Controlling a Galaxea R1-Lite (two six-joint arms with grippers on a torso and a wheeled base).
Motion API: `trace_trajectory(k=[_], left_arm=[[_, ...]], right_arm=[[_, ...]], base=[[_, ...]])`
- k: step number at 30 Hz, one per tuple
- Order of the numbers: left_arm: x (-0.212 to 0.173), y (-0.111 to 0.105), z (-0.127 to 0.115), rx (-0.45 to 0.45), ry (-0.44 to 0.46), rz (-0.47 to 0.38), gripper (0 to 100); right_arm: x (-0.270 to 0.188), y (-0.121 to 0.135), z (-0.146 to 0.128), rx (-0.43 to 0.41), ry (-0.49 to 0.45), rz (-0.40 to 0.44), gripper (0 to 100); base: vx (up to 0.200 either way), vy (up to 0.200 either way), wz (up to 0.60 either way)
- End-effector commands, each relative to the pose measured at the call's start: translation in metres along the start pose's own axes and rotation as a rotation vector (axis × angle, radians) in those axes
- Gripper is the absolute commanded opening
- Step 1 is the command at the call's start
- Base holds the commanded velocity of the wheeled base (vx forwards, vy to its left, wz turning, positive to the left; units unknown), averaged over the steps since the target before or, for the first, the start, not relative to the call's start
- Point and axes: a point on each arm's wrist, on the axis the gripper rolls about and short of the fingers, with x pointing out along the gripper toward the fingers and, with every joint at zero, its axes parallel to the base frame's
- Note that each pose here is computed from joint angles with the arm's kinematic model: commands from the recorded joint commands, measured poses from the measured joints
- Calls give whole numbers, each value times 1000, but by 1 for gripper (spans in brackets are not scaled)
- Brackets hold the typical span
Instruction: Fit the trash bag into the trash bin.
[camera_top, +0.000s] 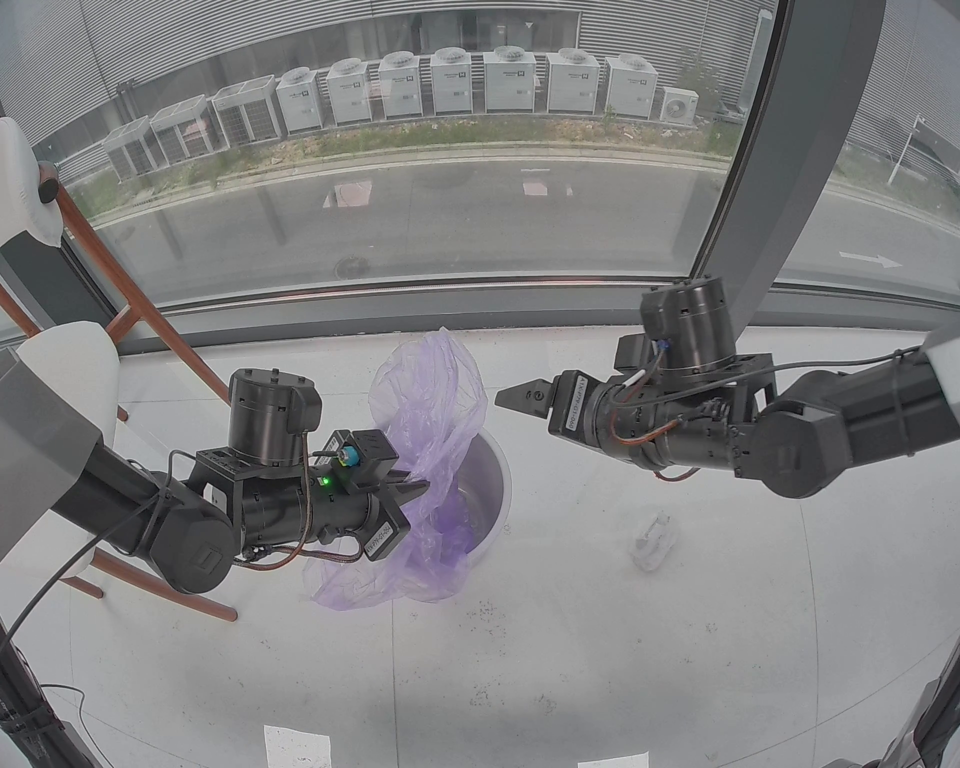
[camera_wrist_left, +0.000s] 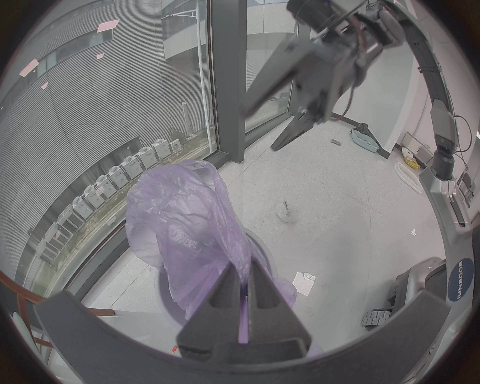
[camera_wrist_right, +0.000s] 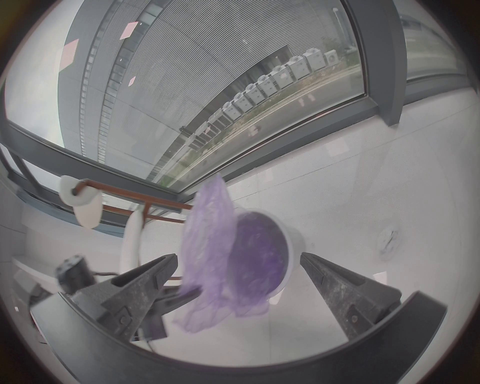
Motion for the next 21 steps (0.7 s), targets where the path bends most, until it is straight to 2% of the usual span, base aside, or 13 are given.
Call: trace_trajectory(k=[1,14,16,21], left_arm=[[-8,-1,3,1,-10,5,0],[-9,-4,1,-1,-1,-4,0],[-9,-5,1,-1,0,-6,0],[-8,-7,3,3,-6,-12,0]], right_arm=[[37,-12,-5,-16,-2,-50,100],[39,2,5,-17,-43,-3,100],[40,14,5,-23,-51,28,100],[46,20,3,-31,-52,40,100]], base=[[0,0,0],[0,0,0],[0,0,0],[0,0,0]])
